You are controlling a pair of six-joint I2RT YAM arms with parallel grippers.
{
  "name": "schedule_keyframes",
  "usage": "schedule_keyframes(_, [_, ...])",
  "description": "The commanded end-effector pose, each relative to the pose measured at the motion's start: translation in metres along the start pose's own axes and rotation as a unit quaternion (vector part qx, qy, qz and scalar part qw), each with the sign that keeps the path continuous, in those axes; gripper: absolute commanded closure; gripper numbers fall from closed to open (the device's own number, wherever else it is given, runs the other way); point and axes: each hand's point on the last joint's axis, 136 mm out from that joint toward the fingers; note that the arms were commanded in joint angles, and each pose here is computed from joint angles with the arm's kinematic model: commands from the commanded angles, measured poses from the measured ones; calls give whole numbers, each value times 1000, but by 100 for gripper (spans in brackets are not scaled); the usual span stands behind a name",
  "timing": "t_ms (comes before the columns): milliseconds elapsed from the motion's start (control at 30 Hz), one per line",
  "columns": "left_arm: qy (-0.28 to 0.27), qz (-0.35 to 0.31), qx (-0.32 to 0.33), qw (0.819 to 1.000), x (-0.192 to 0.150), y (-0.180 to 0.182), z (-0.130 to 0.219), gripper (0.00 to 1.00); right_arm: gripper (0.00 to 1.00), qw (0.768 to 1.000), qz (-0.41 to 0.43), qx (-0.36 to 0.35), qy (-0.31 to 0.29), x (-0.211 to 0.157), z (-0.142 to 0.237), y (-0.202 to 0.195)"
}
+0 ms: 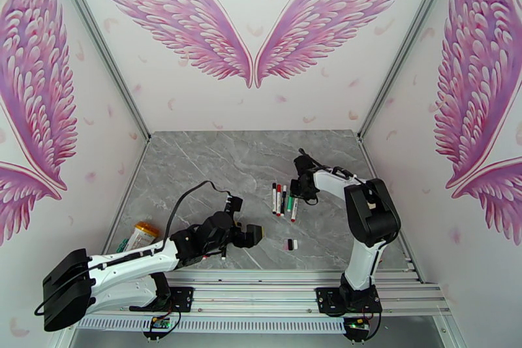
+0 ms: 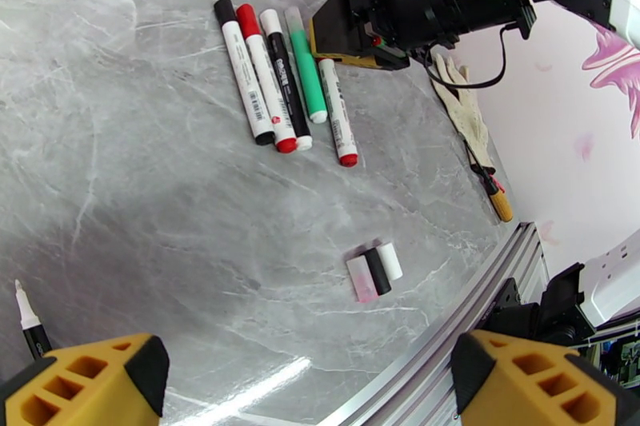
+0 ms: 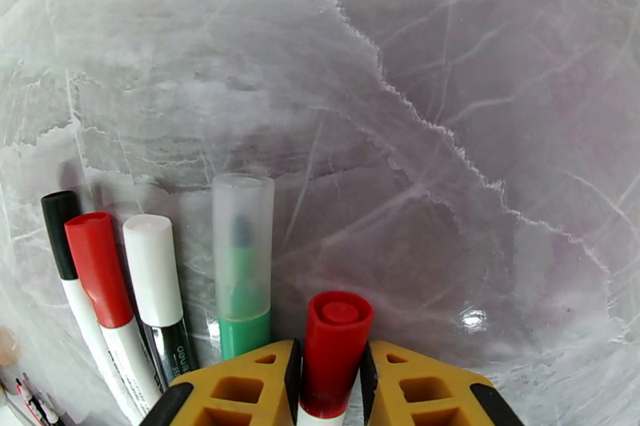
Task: Open the pen caps
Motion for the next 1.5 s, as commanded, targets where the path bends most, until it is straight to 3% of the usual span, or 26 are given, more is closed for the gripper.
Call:
schedule_keyframes(0, [1, 1, -3, 1000, -2, -2, -2, 1, 70, 1000, 13, -21, -8, 13, -7, -7])
schedule_keyframes(300, [0, 3, -6, 1000, -2, -4, -1, 1, 78, 999, 20, -26, -24, 20, 3, -8])
schedule_keyframes(700, [2, 11, -79, 997, 5, -36, -4, 1, 78, 992, 24, 58, -110, 4, 95, 19])
schedule_keyframes(933, [2, 10, -158, 987, 20, -77, -9, 2, 79, 960, 10, 204, -190, -17, 176, 69])
schedule_keyframes(1200, [3, 14, -223, 975, 36, -114, -9, 5, 81, 915, -21, 338, -218, -44, 226, 112])
schedule_keyframes(1467, [19, 29, -267, 963, 36, -132, -10, 22, 82, 881, -36, 409, -233, -60, 251, 136])
Point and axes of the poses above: each hand's point on the last joint's axis, 136 mm out from that joint toward the fingers, its own z axis back along the fingers, its own y axis along the line the jaws close on, x = y × z, and after that the axes turned 6 degrees about z, right-handed
